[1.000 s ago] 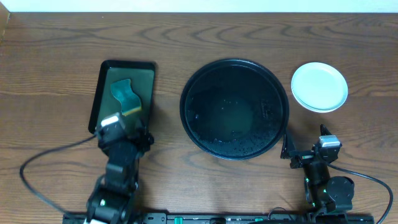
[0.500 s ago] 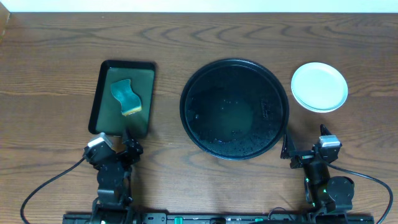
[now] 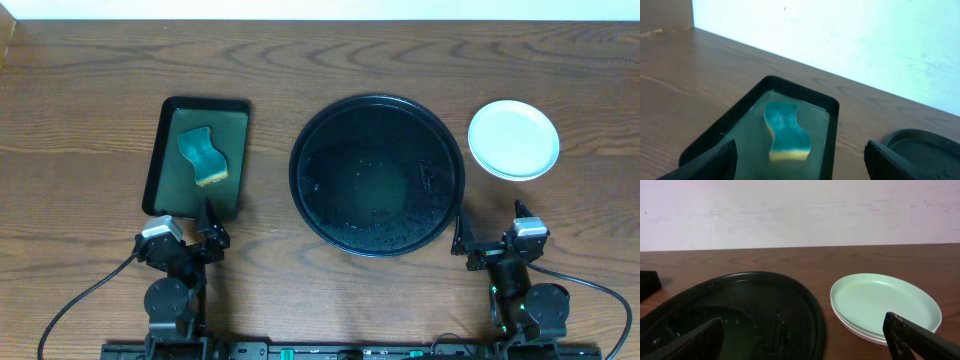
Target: Clean dirty plates on tray and stack at the side
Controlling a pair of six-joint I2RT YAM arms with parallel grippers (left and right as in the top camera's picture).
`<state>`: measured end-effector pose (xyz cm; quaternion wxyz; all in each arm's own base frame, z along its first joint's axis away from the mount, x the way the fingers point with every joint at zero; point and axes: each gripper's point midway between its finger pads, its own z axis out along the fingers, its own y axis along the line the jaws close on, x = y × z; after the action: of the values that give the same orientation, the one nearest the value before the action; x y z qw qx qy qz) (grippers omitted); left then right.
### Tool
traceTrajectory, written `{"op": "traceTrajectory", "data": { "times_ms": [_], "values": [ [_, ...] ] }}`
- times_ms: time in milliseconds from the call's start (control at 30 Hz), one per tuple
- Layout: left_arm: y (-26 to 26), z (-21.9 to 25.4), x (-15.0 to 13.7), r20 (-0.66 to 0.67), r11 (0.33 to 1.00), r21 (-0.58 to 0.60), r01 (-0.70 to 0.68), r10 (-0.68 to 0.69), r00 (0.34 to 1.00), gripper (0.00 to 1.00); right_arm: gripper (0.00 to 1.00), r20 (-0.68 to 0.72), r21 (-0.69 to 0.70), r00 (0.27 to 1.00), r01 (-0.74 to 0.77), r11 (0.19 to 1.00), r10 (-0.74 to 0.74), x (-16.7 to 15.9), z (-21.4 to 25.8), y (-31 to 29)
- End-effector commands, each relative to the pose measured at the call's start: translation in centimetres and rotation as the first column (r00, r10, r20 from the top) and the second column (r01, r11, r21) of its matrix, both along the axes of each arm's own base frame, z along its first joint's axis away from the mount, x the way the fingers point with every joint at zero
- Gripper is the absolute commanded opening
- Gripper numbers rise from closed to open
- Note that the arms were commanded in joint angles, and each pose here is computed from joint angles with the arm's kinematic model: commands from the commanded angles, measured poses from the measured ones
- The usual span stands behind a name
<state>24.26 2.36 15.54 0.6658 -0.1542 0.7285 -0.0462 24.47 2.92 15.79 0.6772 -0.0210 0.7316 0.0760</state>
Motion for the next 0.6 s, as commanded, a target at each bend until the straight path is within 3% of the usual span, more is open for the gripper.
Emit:
{"op": "traceTrajectory", "data": {
  "times_ms": [0, 567],
  "values": [
    [-0.44, -1.71, 0.04, -0.044, 0.999, 0.04, 0.036, -0.034, 0.998, 0.81, 0.99, 0.003, -0.013, 1.0, -0.007, 1.0, 0.007, -0.05, -0.03, 0.18],
    [-1.41, -1.91, 0.09, -0.073, 0.979, 0.171, 0.115, -0.104, 0.992, 0.81, 0.99, 0.003, -0.013, 1.0, -0.007, 1.0, 0.007, -0.05, -0.03, 0.18]
  ]
}}
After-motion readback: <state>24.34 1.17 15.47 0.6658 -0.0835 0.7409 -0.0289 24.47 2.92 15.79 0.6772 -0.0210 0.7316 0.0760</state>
